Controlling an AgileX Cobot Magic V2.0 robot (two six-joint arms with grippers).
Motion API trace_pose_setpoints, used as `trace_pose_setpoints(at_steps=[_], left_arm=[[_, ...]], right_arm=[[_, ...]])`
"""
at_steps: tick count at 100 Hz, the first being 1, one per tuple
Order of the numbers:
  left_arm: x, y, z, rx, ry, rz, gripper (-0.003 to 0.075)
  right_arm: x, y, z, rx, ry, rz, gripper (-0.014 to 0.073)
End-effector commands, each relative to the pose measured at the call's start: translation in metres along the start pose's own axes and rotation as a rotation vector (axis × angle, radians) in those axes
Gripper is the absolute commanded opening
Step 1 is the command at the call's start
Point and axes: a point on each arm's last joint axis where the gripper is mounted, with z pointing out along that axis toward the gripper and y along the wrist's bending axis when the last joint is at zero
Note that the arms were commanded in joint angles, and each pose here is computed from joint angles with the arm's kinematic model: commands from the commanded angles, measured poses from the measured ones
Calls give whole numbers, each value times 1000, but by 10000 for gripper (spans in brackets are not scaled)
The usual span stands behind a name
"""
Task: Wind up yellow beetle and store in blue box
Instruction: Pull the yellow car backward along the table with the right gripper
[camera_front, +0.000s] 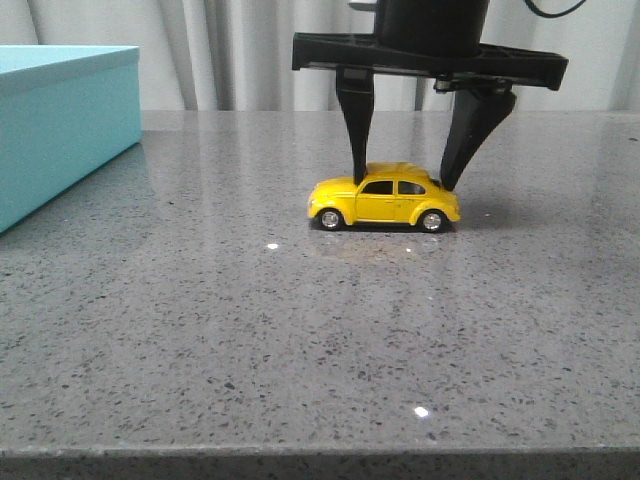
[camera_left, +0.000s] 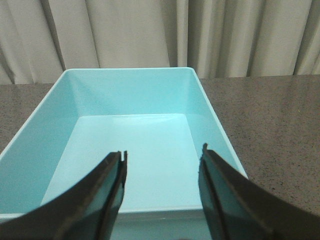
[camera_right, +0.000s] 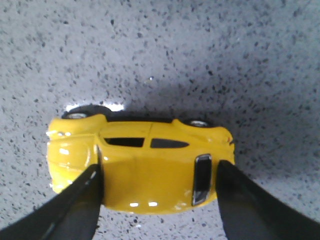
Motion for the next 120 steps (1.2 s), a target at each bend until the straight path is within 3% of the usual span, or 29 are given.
trace_pose_setpoints(at_steps=[1,44,120], left_arm=[[-19,-1,-1,12,-106,-5,336],[-19,-1,-1,12,-106,-5,336],[-19,-1,-1,12,-106,-5,336]], right_arm=[[-3,1,-21,-28,-62,-6,489],[-6,-8,-21,51,-72,-23,489],[-26,-55,-29,118,-55,19,489]])
